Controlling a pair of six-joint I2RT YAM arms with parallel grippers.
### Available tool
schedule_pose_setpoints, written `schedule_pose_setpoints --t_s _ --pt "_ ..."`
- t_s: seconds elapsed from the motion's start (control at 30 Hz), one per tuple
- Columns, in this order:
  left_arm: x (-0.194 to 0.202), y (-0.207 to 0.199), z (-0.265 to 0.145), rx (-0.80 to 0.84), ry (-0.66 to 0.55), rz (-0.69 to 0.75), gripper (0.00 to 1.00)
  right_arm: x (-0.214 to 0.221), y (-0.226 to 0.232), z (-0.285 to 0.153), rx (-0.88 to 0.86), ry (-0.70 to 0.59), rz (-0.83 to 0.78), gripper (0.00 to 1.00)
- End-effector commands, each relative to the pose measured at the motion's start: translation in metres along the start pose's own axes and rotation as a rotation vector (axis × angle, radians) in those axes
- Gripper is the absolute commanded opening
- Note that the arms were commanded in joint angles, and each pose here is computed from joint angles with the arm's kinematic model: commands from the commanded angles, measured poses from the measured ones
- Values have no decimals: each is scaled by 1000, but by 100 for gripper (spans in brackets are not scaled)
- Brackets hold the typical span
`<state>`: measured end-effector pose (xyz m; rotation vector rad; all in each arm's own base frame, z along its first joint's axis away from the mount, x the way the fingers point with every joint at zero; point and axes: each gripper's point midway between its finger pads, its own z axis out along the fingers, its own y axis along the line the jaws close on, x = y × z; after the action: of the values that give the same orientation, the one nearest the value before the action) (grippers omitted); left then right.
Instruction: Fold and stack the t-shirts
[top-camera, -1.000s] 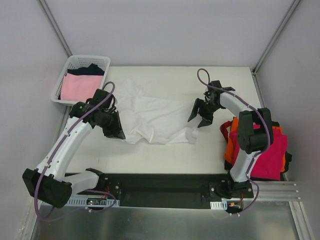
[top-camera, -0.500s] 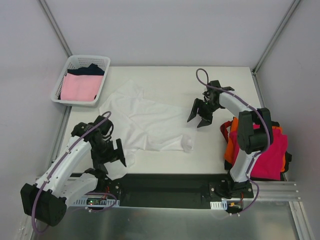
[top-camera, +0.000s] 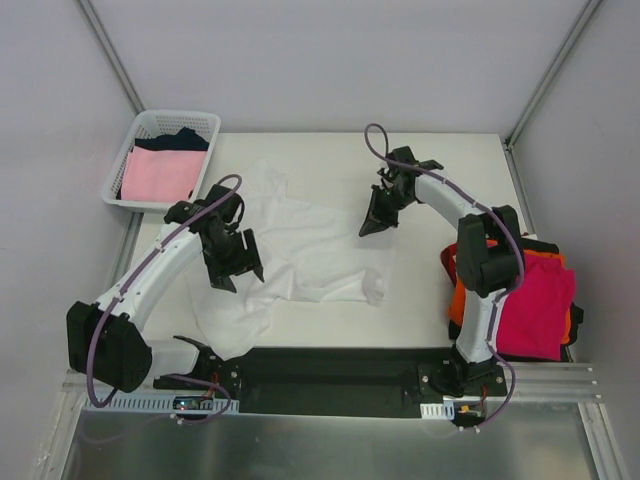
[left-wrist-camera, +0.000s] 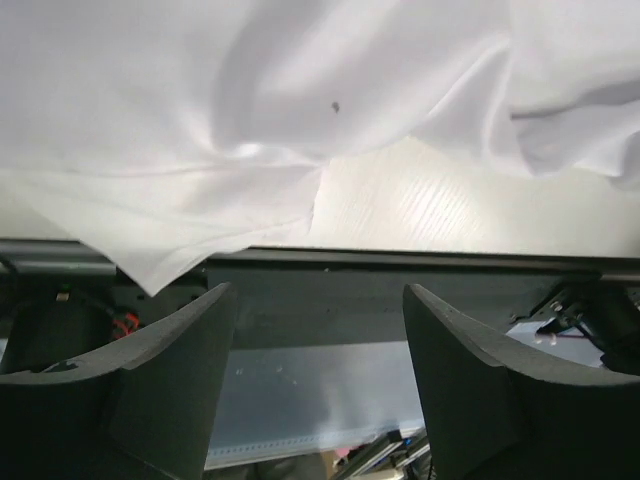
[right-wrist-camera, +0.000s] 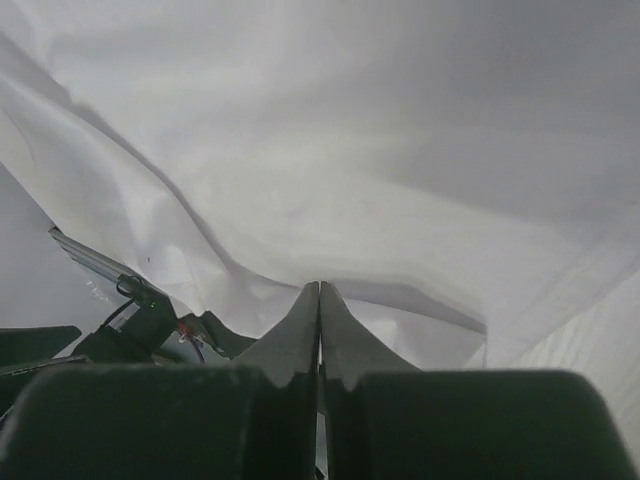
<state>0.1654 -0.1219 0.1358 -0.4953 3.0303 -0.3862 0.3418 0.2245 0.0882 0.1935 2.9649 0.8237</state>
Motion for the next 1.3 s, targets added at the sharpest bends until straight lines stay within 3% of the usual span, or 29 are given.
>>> schedule_pose_setpoints --t_s 0.0,0.3,0.5,1.1,1.2,1.27 --pt "-34 -23 -1 41 -91 33 67 2 30 11 -65 45 -12 1" --pt "-48 -35 3 33 -90 37 67 38 4 53 -38 148 25 1" --pt "-51 -39 7 25 -73 24 67 26 -9 71 -25 160 56 1" --pt "-61 -49 15 3 -25 38 68 -140 -57 62 -149 -62 270 3" --pt "-68 -56 16 11 -24 50 68 -154 -44 55 -218 -83 248 15" --pt "-74 -61 14 20 -31 61 69 -160 -26 46 -300 -101 221 29"
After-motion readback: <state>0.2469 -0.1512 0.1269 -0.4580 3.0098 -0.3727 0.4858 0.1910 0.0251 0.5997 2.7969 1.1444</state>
